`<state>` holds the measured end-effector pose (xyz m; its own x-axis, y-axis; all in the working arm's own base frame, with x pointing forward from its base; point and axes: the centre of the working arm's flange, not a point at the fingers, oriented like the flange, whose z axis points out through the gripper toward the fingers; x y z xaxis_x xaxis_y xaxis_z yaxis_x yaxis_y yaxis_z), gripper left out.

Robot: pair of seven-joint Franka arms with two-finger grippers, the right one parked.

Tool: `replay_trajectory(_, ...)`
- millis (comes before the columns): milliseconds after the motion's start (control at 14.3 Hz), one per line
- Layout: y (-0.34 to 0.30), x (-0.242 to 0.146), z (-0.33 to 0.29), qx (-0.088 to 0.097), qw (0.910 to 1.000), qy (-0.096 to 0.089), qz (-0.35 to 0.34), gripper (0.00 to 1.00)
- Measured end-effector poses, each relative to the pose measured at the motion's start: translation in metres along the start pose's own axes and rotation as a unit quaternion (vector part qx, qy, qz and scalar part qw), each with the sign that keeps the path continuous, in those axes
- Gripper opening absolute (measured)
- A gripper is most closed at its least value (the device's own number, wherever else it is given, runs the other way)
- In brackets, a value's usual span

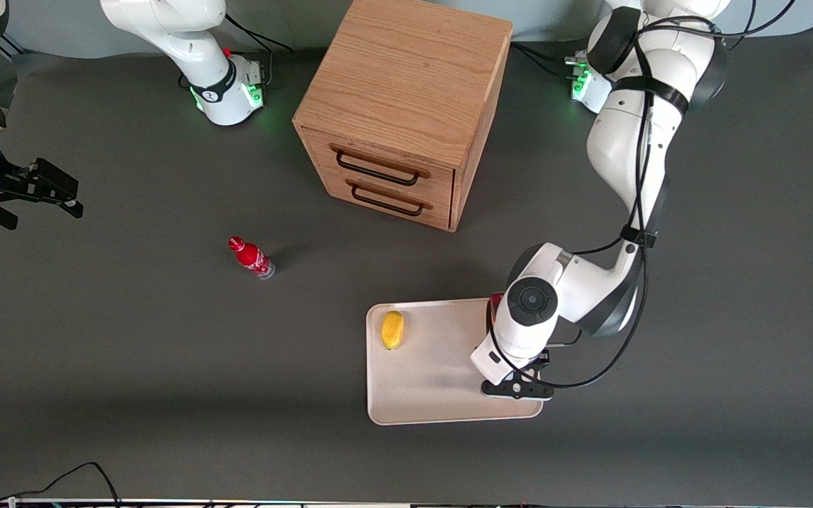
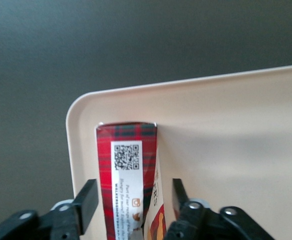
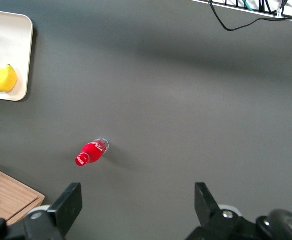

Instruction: Place red cookie box on tray

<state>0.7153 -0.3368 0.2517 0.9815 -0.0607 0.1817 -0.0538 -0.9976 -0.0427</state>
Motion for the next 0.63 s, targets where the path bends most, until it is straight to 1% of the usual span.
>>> replay_trajectory(70,-0.005,0.002,-0.009,0.006,1.0,-0.004,-0.003,0.84)
replay_trajectory(140,-0.011,0.004,-0.023,0.017,0.9997,-0.015,-0.007,0.96)
replay_trajectory(209,-0.02,0.005,-0.043,0.03,0.999,-0.029,-0.011,1.0)
replay_trajectory(279,-0.031,0.008,-0.071,0.042,0.9982,-0.04,-0.016,1.0)
replay_trajectory(349,-0.045,0.01,-0.102,0.048,0.9976,-0.047,-0.019,1.0)
replay_trajectory(419,-0.061,0.013,-0.135,0.044,0.9975,-0.052,-0.017,1.0)
replay_trajectory(558,-0.108,0.018,-0.194,0.028,0.9977,-0.062,-0.004,1.0)
replay_trajectory(628,-0.136,0.018,-0.217,0.023,0.9973,-0.07,0.005,1.0)
